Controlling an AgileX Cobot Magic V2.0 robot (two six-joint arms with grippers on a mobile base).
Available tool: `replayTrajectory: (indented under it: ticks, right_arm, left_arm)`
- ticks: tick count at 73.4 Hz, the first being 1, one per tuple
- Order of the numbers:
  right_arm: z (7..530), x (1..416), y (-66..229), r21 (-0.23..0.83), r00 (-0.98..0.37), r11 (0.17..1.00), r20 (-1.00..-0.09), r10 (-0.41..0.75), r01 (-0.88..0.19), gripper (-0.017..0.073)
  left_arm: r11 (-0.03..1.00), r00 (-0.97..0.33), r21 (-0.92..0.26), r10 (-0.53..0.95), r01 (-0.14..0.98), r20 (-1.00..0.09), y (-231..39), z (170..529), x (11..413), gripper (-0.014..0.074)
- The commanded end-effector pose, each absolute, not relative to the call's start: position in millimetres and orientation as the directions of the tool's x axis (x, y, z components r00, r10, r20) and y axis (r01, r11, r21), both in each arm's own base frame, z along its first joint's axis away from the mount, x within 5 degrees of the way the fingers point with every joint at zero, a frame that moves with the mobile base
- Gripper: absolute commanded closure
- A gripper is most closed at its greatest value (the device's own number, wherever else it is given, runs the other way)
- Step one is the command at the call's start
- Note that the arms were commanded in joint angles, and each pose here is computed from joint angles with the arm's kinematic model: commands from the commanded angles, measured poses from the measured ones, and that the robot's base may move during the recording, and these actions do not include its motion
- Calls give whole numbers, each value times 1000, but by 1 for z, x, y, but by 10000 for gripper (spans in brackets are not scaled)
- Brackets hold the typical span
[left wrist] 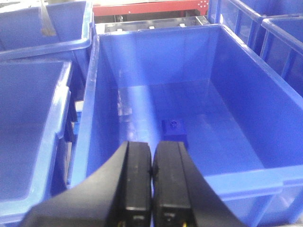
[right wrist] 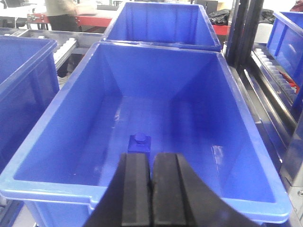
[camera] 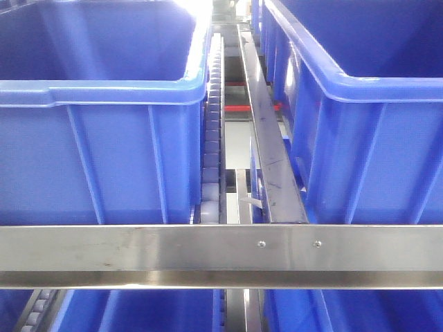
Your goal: Pick and sort blue part to right shelf
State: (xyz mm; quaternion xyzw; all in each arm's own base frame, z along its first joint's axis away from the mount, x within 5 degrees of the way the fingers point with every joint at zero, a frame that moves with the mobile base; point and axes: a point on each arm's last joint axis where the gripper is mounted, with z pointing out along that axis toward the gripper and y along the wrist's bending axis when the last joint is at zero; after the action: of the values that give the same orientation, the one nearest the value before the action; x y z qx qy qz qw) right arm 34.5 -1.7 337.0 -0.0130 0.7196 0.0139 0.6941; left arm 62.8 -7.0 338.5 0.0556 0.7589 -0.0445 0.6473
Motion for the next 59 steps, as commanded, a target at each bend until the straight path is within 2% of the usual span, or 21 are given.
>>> replayTrajectory:
  ticks: [1, 15, 32, 43, 59]
  right_arm:
    - [352, 34, -1, -12, 67, 999, -998, -9, -40, 522]
    - [352, 34, -1, -12, 67, 999, -998, -9, -40, 522]
    - [352, 34, -1, -12, 67, 999, -998, -9, -40, 522]
    - [352, 34, -1, -12, 69, 999, -998, -9, -40, 522]
    - [352, 34, -1, -12, 68, 999, -998, -9, -40, 522]
  left_arm:
    - [990, -50, -28, -21, 142, -999, -8, 347, 61, 467]
    - [997, 77, -66, -69, 41, -995, -1, 301, 53, 467]
    - [994, 53, -100, -97, -52, -994, 3, 226, 52, 467]
    - [993, 93, -101, -96, -57, -991, 4, 204, 55, 467]
    - [993, 77, -103, -99, -57, -992, 4, 203, 55, 467]
